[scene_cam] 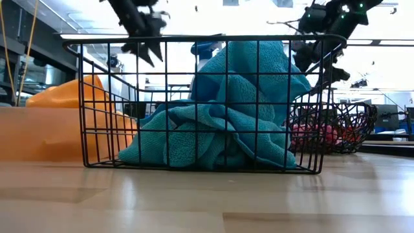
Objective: Sort microfiber towel by color & place in baskets
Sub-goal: Put the pink towel into the top basket
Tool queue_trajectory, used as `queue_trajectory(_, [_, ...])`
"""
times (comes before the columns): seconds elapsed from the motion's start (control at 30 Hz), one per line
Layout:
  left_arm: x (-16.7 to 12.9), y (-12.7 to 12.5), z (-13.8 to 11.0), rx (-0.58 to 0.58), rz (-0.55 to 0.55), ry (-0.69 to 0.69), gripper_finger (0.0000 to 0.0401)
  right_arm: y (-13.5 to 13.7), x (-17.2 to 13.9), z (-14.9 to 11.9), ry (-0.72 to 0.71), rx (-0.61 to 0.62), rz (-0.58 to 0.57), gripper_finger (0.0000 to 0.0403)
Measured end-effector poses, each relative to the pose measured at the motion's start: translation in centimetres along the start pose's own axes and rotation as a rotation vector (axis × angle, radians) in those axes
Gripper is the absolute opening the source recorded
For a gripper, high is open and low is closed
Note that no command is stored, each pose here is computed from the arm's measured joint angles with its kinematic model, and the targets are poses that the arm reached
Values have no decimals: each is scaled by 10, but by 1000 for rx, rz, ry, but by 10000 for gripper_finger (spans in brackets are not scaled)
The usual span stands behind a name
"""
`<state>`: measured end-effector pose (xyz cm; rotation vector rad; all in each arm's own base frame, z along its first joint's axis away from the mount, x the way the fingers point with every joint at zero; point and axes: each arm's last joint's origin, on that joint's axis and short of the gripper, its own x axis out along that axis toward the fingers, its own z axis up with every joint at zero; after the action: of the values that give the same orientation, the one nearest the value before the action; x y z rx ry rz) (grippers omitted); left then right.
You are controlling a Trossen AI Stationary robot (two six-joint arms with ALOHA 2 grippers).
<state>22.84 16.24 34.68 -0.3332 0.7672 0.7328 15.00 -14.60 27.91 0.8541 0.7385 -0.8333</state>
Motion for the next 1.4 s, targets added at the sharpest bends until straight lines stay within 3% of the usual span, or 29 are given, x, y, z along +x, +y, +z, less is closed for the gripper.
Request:
queue_trajectory(0.17, [42,36,-17,30,91,394,215,13,-13,11,-74,27,57,334])
queue_trajectory(0.27, [68,59,-35,-16,129,531,215,20,-15,14,-106,74,95,334])
queue_trajectory(0.57, [123,109,-74,-137,212,635,215,40,-16,14,-183,144,169,334])
queue_trajectory(0.83, [166,120,-99,-113,222,784,215,47,-16,10,-188,165,165,334])
queue_trajectory(1.07, [185,121,-108,-80,190,843,212,51,-16,7,-179,145,175,334])
queue_trajectory(1.17, [183,114,-106,16,158,846,174,52,-16,6,-178,122,176,334])
queue_trajectory(1.3, [178,108,-101,38,124,806,36,52,-16,6,-182,80,172,334])
queue_trajectory(1.4, [173,109,-95,19,133,752,12,52,-16,6,-183,72,171,334])
